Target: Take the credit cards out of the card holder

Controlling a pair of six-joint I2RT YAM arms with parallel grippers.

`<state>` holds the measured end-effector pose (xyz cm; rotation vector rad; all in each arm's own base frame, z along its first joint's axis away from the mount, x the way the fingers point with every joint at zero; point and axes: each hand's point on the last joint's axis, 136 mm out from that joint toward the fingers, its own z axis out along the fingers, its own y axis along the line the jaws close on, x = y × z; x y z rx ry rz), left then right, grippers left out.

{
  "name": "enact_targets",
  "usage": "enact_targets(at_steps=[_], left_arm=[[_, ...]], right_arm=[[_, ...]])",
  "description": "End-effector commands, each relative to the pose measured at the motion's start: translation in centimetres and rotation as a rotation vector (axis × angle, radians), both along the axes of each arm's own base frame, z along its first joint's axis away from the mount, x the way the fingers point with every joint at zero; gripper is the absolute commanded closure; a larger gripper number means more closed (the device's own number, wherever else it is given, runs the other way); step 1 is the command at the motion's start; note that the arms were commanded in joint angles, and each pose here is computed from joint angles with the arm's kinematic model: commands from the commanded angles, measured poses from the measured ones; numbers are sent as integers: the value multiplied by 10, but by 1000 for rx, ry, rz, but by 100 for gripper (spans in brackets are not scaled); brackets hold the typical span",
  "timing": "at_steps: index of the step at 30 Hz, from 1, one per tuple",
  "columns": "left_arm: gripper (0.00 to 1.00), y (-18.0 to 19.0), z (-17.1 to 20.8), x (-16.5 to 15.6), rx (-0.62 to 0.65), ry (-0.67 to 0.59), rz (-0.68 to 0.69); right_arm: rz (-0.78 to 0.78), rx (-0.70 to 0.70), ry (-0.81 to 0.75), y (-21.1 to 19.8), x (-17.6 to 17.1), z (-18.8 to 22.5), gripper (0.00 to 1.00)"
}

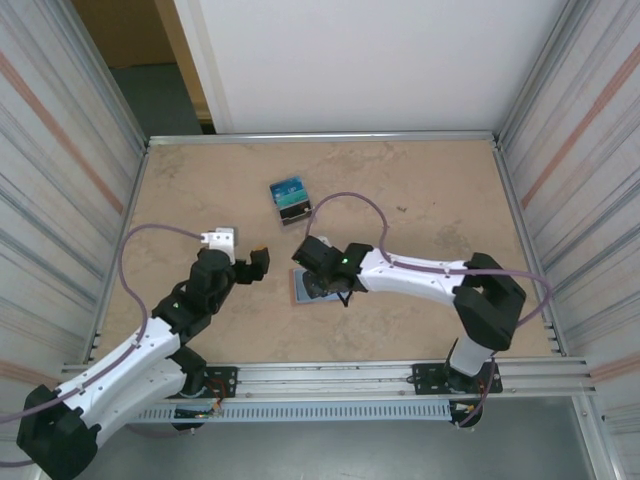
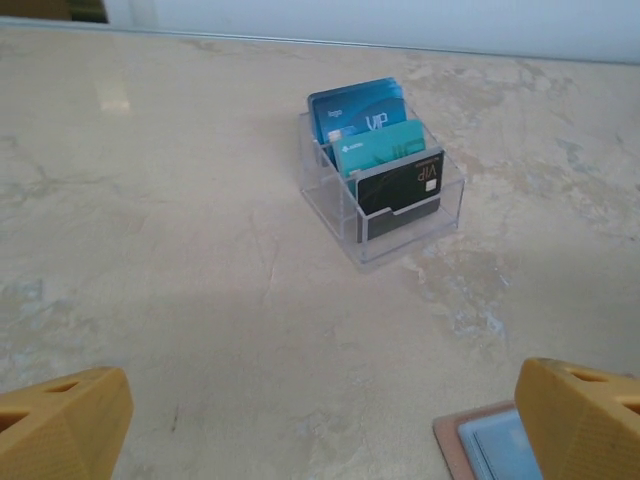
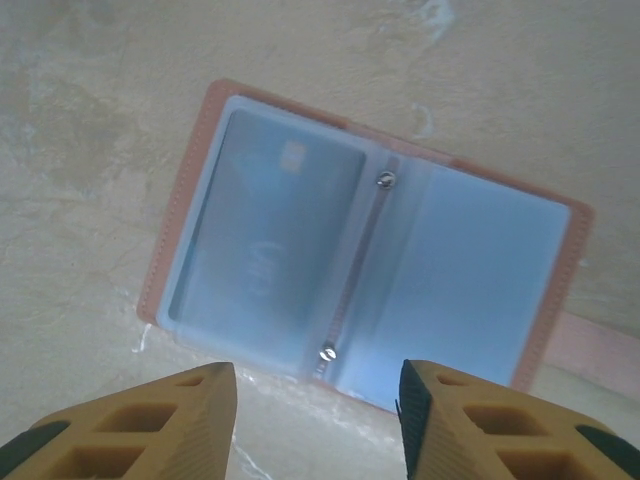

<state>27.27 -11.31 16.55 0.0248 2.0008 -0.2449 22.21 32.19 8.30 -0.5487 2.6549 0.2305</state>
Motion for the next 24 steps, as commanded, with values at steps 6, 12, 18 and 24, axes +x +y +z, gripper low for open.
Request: enact_targets(at_steps=[6,12,18,24], left_arm=[[1,18,-13,1,-61,21,111],[1,20,-17,-3,-39,36,101],[1,23,-24,-7,-35,45,107],[1,23,-26,-6,-37,49,111]], right_arm=[[28,-9,67,31,3,-21,56],[32,-22,104,41,5,-34,56],[32,-29,144,44,2,-46,54],[21,-50,171,39,-1,-57,52]])
